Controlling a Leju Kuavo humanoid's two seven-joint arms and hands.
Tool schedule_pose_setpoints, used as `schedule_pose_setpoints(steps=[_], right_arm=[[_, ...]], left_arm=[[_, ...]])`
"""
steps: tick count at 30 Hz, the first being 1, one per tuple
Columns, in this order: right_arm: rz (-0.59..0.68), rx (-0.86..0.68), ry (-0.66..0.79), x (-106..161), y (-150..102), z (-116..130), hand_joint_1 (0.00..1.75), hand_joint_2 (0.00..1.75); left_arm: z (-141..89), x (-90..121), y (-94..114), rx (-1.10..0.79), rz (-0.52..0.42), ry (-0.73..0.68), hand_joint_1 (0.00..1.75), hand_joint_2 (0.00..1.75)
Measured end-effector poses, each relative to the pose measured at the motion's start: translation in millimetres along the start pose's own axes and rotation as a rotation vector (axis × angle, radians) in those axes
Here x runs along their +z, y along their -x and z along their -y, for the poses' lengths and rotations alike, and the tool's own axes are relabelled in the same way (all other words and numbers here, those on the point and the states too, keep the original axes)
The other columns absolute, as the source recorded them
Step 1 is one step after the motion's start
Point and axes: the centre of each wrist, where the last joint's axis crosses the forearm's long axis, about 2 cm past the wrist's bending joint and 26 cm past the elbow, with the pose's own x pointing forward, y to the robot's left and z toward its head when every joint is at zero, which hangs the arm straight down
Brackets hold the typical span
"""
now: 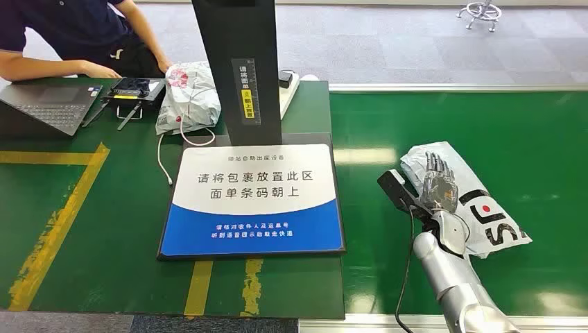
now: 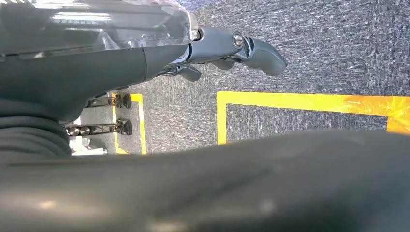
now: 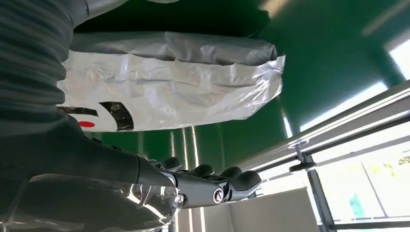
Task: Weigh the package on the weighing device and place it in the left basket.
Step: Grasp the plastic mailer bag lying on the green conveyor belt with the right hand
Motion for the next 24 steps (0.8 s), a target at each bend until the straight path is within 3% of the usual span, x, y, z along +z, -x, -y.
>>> schedule_pose_setpoints(steps=[24], right_arm=[[-0.245,0.187,-0.120,0,28,2,0.00,1.75]], left_arm=[[0,0,0,-0.017,0.000,0.014,0.00,0.00]])
